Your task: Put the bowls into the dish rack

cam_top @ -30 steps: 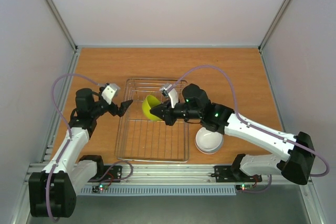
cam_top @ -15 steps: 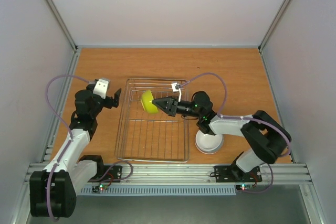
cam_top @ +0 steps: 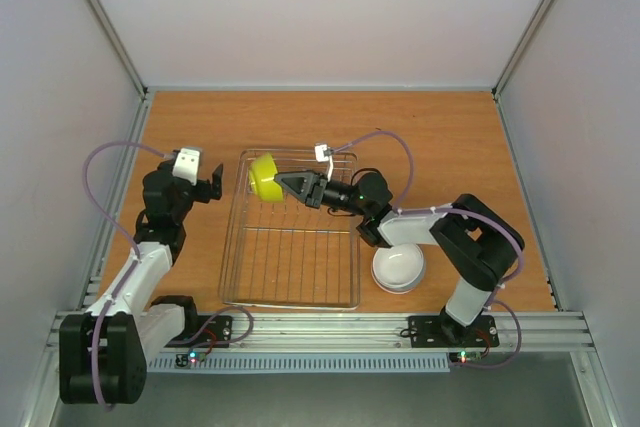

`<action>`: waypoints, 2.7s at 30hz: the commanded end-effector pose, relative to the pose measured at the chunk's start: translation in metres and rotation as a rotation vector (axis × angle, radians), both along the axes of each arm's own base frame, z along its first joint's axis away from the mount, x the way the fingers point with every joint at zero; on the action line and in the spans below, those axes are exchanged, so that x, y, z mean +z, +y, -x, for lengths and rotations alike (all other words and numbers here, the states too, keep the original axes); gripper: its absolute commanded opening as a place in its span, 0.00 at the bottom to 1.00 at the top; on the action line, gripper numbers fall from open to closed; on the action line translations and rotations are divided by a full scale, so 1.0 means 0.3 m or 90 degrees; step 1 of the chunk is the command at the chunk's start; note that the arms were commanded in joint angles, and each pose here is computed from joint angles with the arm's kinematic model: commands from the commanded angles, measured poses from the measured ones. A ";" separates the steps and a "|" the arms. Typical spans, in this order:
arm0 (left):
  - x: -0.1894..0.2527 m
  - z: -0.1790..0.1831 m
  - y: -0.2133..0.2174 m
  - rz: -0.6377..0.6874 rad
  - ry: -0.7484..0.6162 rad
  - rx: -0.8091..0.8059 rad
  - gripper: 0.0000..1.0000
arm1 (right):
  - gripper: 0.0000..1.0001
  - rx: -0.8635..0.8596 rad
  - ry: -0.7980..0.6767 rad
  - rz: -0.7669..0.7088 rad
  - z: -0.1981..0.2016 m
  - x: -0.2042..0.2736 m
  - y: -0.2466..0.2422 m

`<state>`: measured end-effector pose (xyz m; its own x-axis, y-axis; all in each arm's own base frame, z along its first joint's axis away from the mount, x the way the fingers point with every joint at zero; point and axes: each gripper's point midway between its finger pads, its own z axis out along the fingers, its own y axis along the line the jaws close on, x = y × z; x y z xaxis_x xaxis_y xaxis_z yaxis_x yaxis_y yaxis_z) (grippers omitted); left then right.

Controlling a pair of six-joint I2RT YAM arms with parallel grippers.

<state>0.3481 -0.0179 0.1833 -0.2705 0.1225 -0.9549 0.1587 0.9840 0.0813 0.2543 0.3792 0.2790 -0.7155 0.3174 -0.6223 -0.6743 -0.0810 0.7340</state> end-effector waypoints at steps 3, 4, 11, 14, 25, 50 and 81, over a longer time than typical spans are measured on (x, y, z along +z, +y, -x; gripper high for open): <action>0.054 -0.006 -0.025 0.018 -0.038 -0.034 0.99 | 0.01 0.004 0.011 -0.034 -0.016 0.021 0.035; 0.054 0.000 -0.044 0.020 -0.033 -0.055 0.99 | 0.01 0.007 0.013 -0.034 -0.015 0.021 0.037; 0.035 0.081 -0.217 0.063 0.025 -0.265 0.99 | 0.01 0.043 0.016 -0.050 -0.001 0.071 0.055; 0.034 0.092 -0.231 0.064 0.031 -0.285 0.99 | 0.01 0.045 0.037 -0.050 -0.008 0.059 0.059; 0.050 0.075 -0.195 0.053 0.012 -0.242 0.99 | 0.01 0.016 0.083 -0.020 -0.015 -0.051 0.038; 0.131 0.067 -0.226 -0.001 0.178 -0.286 0.99 | 0.01 -0.082 -0.129 0.630 0.180 -0.184 -0.036; 0.054 0.372 -0.518 -0.032 0.539 -0.527 0.99 | 0.01 -0.213 -0.467 0.920 0.257 -0.291 0.096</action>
<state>0.2561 -0.1582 0.2079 -0.6288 0.5589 -0.5406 0.7559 0.6024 -0.2565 0.1718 0.3985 0.1761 -0.2213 -0.7277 -0.6493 -0.7621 0.5444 -0.3504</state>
